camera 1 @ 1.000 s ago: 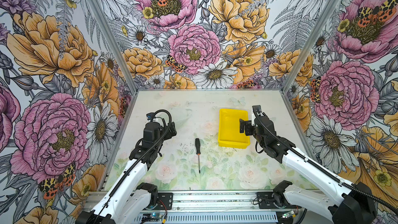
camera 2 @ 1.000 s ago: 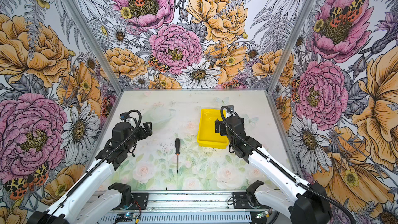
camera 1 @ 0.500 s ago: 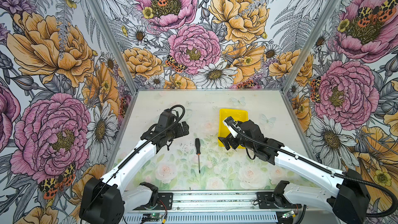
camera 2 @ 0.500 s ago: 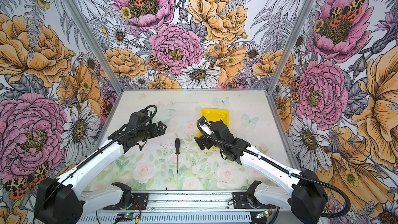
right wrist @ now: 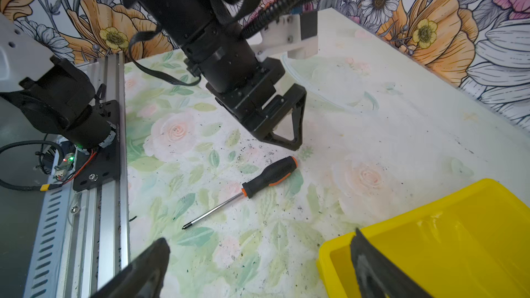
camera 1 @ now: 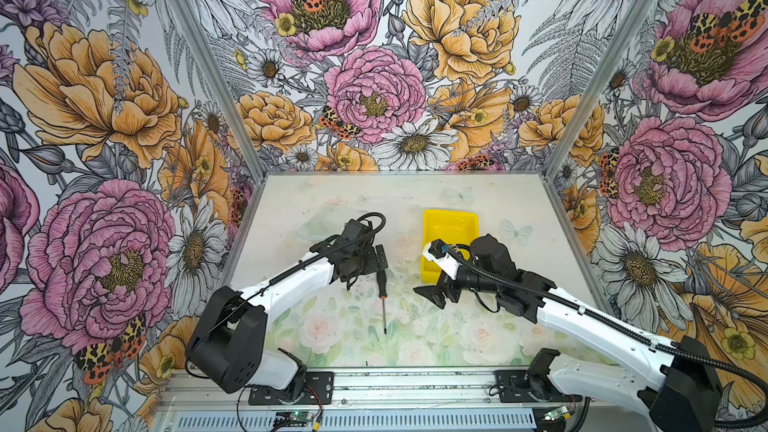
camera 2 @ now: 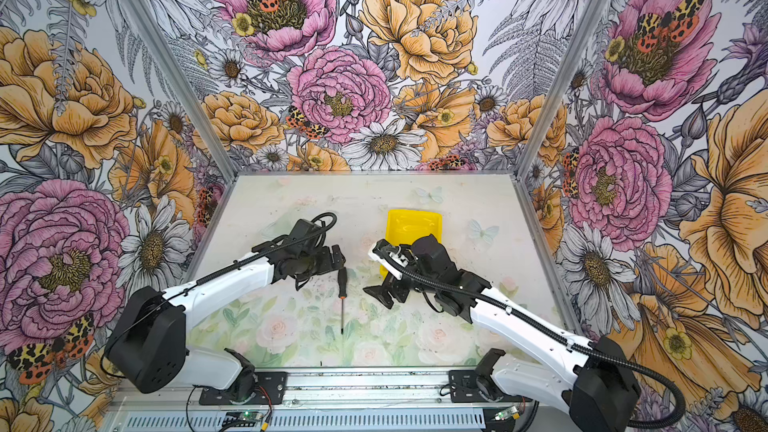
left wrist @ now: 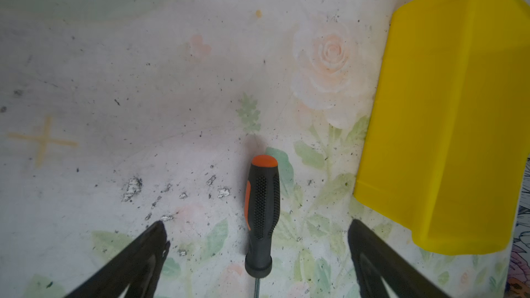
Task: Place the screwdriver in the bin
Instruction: 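Move the left gripper over the screwdriver handle while the right arm reaches toward the bin, then lower the left gripper and close it on the orange-black screwdriver handle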
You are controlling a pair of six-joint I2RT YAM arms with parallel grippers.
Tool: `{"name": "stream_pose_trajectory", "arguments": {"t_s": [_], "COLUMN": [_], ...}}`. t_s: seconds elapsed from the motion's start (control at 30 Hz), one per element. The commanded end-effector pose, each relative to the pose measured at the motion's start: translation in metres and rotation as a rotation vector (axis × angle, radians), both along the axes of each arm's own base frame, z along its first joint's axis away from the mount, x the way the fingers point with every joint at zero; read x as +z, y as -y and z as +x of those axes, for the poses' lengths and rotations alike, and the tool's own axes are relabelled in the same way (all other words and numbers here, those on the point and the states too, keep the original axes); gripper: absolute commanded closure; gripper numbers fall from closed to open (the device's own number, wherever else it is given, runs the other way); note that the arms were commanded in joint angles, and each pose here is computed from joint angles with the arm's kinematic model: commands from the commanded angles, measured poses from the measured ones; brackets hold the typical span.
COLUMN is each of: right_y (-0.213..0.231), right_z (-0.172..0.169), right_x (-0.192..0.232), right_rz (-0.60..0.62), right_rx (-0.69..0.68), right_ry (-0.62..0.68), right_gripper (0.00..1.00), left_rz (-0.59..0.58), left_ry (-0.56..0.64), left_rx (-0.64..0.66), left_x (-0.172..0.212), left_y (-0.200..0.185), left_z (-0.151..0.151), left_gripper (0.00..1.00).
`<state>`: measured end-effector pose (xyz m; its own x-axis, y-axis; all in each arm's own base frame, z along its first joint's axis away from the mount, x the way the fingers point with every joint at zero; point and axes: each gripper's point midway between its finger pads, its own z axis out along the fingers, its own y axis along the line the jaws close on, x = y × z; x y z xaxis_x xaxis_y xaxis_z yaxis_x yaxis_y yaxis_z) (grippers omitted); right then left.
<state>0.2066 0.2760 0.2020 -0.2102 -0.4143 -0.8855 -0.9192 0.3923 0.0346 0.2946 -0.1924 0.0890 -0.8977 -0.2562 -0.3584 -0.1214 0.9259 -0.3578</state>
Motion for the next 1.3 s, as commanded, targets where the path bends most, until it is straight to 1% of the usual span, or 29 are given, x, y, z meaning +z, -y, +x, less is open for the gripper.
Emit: {"name": "stream_pose_trajectory", "arguments": {"t_s": [0.0, 0.17, 0.3, 0.37, 0.43, 0.53, 0.67, 0.9, 1.0, 1.27], "right_y": [0.004, 0.020, 0.026, 0.028, 0.027, 0.028, 0.028, 0.029, 0.031, 0.042], "right_z": [-0.016, -0.015, -0.011, -0.007, -0.005, -0.005, -0.008, -0.002, -0.001, 0.003], "right_x": [0.005, -0.002, -0.003, -0.003, -0.006, -0.008, -0.012, -0.004, 0.000, 0.010], "right_rz": [0.033, 0.027, 0.019, 0.007, -0.008, -0.024, -0.023, -0.031, -0.025, -0.010], "right_rx": [0.043, -0.038, -0.081, -0.096, -0.099, -0.097, -0.093, -0.096, -0.102, -0.151], "right_ry": [0.024, 0.038, 0.048, 0.056, 0.058, 0.045, 0.035, 0.082, 0.096, 0.138], "right_gripper": [0.00, 0.01, 0.00, 0.01, 0.00, 0.00, 0.01, 0.00, 0.01, 0.00], "left_rz": [0.032, 0.081, 0.120, 0.159, 0.194, 0.212, 0.256, 0.295, 0.294, 0.303], "left_ry": [-0.003, -0.057, -0.071, -0.091, -0.109, -0.126, -0.141, -0.144, -0.139, -0.169], "left_rx": [0.040, 0.022, -0.020, -0.045, -0.060, -0.075, -0.059, -0.030, -0.026, -0.007], "left_x": [-0.005, -0.029, -0.038, -0.046, -0.052, -0.058, -0.060, -0.062, -0.061, -0.067], "left_y": [0.006, 0.014, 0.028, 0.031, 0.032, 0.034, 0.028, 0.022, 0.024, 0.029], "left_z": [0.000, -0.008, -0.009, -0.013, -0.017, -0.021, -0.022, -0.026, -0.025, -0.024], "left_gripper": [0.01, 0.02, 0.07, 0.12, 0.20, 0.36, 0.48, 0.65, 0.69, 0.86]}}
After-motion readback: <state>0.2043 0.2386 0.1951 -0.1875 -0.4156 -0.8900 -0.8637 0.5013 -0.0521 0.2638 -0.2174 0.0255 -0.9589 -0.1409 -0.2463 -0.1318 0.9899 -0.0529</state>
